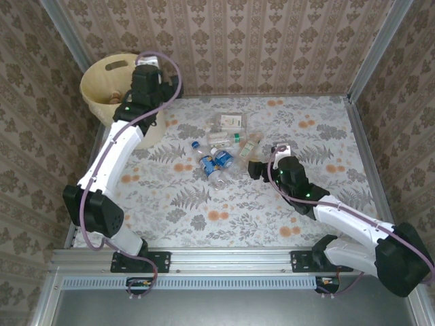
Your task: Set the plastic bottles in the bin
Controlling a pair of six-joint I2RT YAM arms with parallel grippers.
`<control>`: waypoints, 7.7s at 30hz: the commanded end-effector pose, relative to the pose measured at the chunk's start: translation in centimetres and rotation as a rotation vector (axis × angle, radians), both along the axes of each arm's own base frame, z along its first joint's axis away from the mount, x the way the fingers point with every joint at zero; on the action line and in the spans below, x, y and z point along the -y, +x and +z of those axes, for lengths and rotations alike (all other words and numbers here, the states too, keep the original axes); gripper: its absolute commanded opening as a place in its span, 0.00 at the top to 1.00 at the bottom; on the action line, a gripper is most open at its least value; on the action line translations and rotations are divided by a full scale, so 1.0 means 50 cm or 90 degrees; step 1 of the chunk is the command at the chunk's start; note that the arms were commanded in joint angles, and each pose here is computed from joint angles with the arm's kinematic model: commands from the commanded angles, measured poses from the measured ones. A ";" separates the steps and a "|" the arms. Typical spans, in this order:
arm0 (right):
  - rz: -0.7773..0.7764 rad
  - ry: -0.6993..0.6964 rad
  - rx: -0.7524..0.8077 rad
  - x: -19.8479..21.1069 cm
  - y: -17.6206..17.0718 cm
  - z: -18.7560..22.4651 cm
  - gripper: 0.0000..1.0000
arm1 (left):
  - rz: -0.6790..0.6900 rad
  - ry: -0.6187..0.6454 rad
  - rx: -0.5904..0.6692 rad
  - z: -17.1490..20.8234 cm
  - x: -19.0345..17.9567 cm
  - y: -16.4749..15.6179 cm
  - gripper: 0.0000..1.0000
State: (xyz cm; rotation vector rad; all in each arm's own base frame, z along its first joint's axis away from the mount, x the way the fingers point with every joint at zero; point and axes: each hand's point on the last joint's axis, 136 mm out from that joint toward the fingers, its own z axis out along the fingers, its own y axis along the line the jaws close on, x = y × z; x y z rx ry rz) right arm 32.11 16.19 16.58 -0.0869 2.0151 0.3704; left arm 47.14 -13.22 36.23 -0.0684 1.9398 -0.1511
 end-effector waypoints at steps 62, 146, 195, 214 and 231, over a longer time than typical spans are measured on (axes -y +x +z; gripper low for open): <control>0.105 -0.121 -0.133 -0.168 0.085 -0.136 0.50 | -0.107 -0.144 -0.205 -0.250 0.127 -0.079 0.00; 0.037 0.032 0.072 -0.032 0.024 0.077 0.00 | -0.338 -0.022 -0.030 -0.028 0.224 -0.100 0.43; 0.007 0.017 0.025 -0.014 0.022 0.041 0.00 | 0.028 -0.055 -0.003 0.032 -0.275 0.184 0.43; 0.012 0.015 0.014 -0.019 0.023 0.033 0.00 | -0.076 -0.187 -0.089 -0.045 -0.201 0.211 0.24; 0.008 0.014 0.007 -0.020 0.028 0.025 0.00 | -0.118 -0.218 -0.029 0.065 -0.150 0.148 0.08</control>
